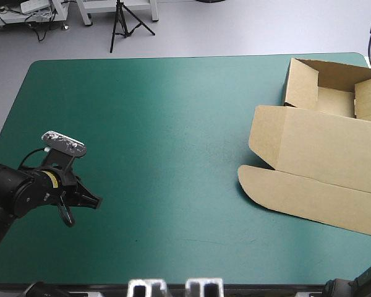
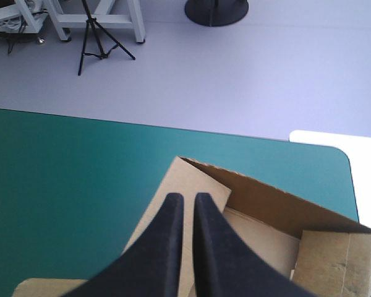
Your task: Fold the box
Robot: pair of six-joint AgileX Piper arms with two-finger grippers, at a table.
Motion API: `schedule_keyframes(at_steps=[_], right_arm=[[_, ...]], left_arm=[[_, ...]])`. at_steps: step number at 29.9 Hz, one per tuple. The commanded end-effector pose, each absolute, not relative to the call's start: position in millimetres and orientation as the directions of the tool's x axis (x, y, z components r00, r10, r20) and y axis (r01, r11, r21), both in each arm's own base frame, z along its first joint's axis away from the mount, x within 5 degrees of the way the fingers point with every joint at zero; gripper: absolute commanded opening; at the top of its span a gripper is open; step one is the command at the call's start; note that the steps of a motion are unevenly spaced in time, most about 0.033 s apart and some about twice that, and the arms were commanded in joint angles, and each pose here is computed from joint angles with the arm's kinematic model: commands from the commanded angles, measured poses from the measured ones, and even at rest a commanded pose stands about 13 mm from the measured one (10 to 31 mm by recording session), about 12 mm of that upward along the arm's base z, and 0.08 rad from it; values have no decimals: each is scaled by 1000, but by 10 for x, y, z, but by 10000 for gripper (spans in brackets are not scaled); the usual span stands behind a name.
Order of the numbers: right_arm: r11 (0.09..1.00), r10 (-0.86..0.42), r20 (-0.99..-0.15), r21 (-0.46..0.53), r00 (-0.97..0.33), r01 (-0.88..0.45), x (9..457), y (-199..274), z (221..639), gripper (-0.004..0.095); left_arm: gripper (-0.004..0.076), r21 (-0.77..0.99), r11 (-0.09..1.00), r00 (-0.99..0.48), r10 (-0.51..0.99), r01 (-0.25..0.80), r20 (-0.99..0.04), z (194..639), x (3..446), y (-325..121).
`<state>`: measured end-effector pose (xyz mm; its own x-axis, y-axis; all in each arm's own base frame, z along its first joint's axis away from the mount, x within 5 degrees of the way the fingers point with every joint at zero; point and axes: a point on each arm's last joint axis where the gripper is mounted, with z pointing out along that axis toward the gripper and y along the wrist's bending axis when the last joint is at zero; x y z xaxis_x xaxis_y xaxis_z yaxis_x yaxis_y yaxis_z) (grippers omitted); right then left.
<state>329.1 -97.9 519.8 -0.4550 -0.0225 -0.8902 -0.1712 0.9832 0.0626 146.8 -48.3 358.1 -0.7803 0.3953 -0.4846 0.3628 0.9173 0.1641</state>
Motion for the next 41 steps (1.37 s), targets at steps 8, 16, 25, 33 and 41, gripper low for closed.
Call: schedule_keyframes(at_steps=[8,16,25,33,41], right_arm=[[961,-182,-873,-60,-453,-272,2755,-254,5354,-18],[903,-262,-730,45,-631,-427,2532,153,4591,-18],[870,-309,-576,149,-757,-469,2073,254,3697,-18],[877,-291,-569,162,-769,-452,1650,277,3455,-18],[871,-306,-587,146,-750,-469,1337,298,3438,-18]], left_arm=[[-9,126,924,-725,364,362,-585,3699,1496,-534],[-9,137,917,-718,381,375,-582,3699,1496,-534],[-9,101,877,-691,436,470,-577,3686,1464,-609],[-9,65,874,-730,441,482,-522,3473,1444,-629],[-9,20,878,-767,429,479,-477,3284,1419,-649]])
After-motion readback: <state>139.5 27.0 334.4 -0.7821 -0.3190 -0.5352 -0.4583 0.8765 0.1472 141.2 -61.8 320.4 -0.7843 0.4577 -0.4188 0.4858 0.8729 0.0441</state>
